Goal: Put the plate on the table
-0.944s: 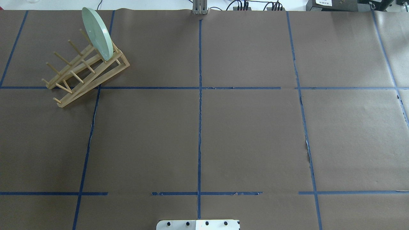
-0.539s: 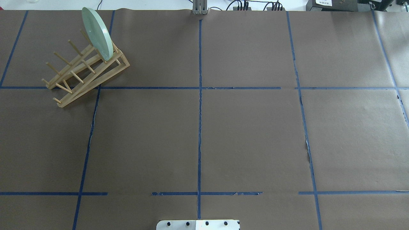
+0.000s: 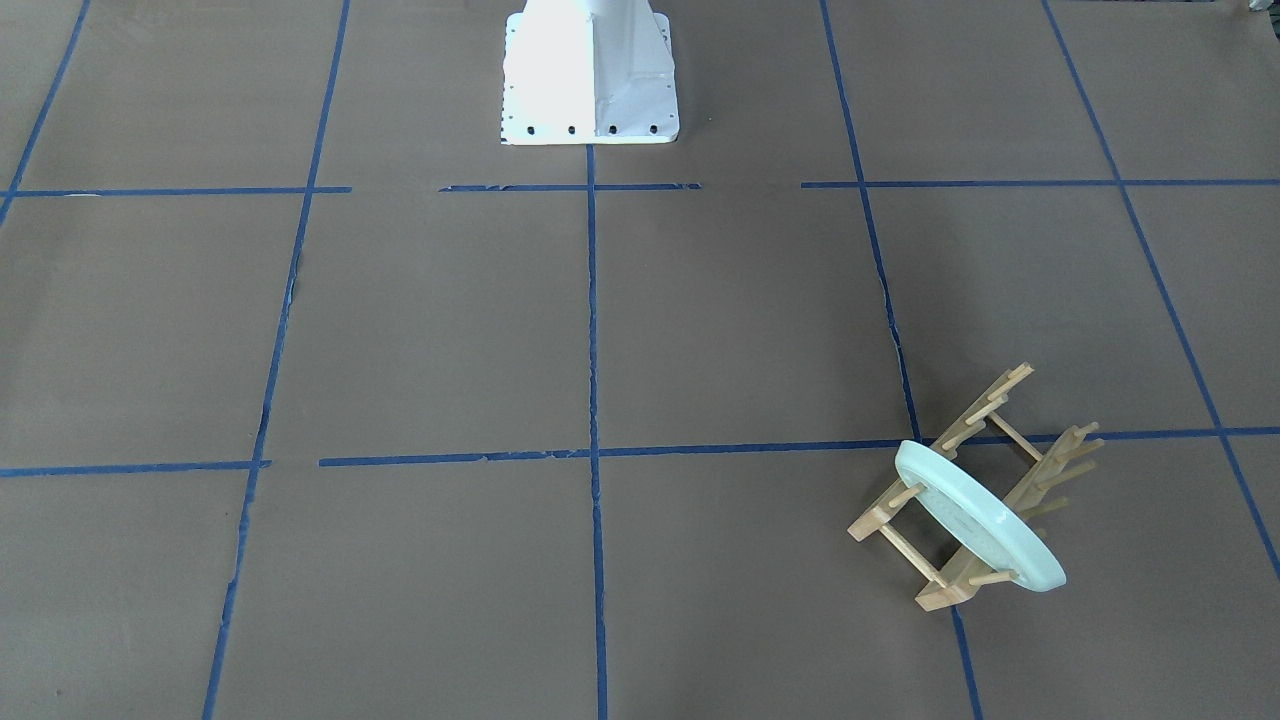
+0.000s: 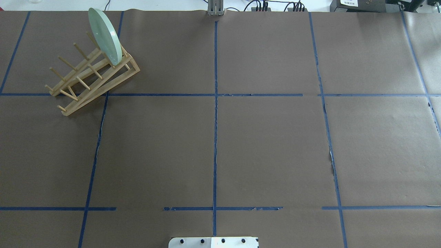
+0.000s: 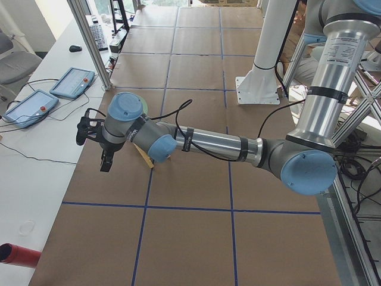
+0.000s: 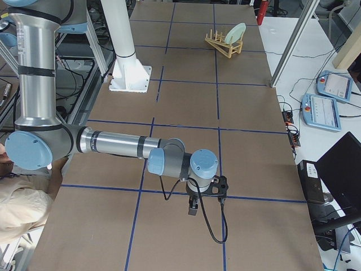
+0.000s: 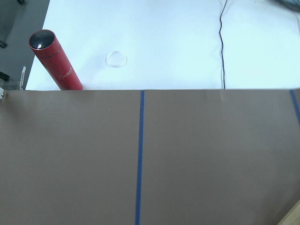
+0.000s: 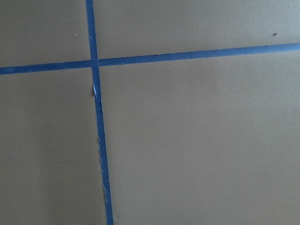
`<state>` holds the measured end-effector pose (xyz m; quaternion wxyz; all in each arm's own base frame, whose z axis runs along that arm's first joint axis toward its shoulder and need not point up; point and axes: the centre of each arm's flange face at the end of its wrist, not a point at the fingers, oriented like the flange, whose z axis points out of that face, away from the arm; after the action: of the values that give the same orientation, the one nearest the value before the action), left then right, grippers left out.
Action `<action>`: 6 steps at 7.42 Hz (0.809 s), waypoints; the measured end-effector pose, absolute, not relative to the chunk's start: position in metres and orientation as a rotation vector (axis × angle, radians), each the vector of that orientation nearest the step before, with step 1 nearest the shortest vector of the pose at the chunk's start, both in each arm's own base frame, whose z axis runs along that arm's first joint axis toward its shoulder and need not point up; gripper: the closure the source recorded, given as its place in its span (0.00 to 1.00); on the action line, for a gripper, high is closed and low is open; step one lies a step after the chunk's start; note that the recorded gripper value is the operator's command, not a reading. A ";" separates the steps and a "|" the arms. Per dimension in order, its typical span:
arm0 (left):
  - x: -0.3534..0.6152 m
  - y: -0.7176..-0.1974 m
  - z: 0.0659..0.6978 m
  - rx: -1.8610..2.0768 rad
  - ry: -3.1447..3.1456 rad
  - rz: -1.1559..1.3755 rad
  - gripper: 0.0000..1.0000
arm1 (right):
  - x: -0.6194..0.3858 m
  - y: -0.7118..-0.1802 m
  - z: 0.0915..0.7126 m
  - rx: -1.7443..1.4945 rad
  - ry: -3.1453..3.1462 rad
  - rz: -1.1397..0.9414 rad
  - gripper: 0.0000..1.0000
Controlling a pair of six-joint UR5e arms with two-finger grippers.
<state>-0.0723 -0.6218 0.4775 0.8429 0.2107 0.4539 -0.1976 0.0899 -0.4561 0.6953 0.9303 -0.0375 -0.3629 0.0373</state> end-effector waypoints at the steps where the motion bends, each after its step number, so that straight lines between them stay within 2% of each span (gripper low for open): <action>1: -0.043 -0.630 0.448 0.439 1.041 -0.456 0.00 | 0.090 -0.456 0.695 -0.076 -0.743 0.076 0.00; 3: 0.026 -0.640 0.395 0.413 1.166 -0.442 0.00 | 0.090 -0.456 0.695 -0.076 -0.743 0.076 0.00; 6: 0.054 -0.635 0.379 0.397 1.329 -0.503 0.00 | 0.090 -0.456 0.695 -0.077 -0.743 0.076 0.00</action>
<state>0.0541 -0.6352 0.3789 0.7401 0.1810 0.6057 -0.2294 0.0899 -0.4561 0.6953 0.9303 -0.0375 -0.3629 0.0373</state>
